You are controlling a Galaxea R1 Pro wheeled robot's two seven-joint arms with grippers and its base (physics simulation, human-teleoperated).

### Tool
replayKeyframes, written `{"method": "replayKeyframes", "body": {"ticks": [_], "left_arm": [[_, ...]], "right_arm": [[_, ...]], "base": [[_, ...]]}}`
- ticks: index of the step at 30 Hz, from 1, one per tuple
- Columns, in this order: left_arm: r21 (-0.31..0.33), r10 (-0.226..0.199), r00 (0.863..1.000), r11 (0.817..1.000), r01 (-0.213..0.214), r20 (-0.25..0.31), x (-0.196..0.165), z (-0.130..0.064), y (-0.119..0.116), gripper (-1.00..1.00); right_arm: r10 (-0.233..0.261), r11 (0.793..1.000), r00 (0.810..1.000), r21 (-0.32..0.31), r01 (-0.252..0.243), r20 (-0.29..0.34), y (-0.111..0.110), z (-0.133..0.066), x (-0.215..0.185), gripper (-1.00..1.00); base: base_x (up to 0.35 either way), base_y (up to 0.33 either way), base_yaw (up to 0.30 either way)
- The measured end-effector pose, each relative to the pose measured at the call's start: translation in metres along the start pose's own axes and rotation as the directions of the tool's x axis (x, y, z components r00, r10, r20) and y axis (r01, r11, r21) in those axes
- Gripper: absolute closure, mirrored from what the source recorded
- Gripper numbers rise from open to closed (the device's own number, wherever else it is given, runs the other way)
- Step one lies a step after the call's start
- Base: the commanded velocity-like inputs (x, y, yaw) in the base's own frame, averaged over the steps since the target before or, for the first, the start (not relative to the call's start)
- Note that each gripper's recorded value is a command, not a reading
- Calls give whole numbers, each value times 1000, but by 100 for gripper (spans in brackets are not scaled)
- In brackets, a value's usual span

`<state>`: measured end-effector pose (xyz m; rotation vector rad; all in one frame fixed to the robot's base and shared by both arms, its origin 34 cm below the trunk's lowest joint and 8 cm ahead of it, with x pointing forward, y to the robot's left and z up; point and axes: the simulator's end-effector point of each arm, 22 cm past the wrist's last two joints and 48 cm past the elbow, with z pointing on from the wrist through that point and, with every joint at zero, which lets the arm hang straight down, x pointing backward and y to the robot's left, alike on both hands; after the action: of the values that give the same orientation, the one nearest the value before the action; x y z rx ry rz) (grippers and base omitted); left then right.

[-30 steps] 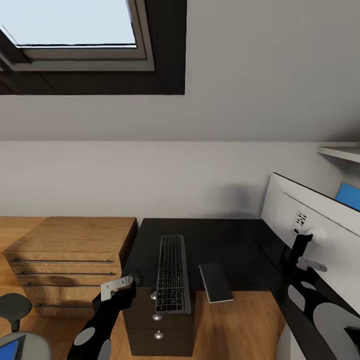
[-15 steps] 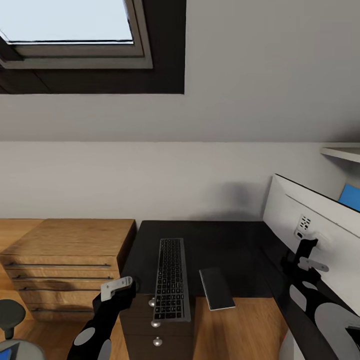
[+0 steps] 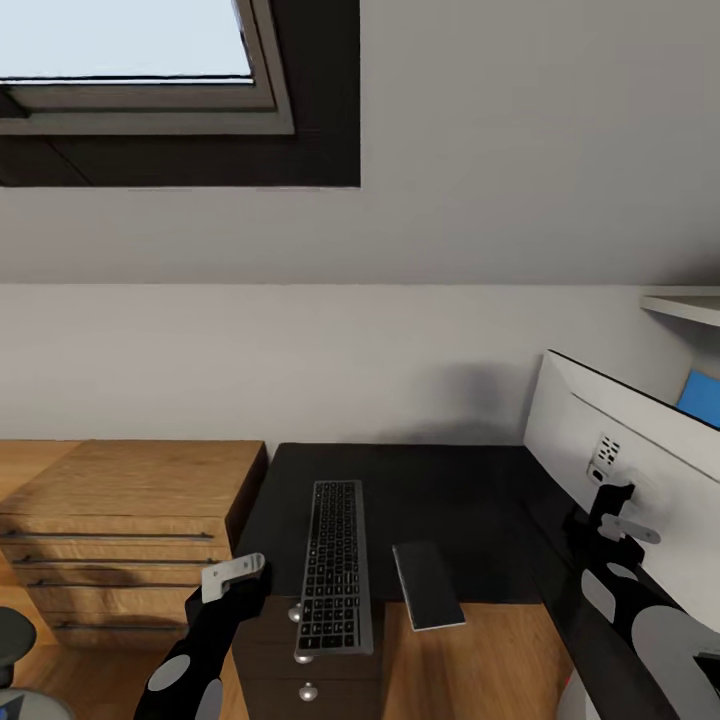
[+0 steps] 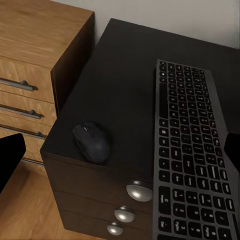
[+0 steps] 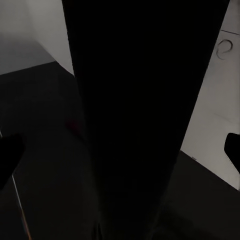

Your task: In the bedroom, organize the workspace by keeping the computer under the desk, ensuring the monitor is on the desk, placing the keyboard on the desk next to the monitor, placing the mouse on the desk next to the keyboard, moving the folder from the swivel chair onto the desk next to the mouse, stacking the notebook on top of the folder with the pen on top of the notebook, and positioning the swivel chair next to the desk.

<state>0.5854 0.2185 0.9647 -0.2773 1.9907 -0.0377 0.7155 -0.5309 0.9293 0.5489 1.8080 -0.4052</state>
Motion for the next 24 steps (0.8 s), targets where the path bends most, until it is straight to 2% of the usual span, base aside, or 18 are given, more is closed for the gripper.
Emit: {"method": "replayKeyframes", "body": {"ticks": [24], "left_arm": [[0, 0, 1000, 1000, 0, -1, 0, 0, 0, -100]], "right_arm": [[0, 1000, 1000, 0, 0, 1, 0, 0, 0, -100]], "base": [[16, -5, 0]]}}
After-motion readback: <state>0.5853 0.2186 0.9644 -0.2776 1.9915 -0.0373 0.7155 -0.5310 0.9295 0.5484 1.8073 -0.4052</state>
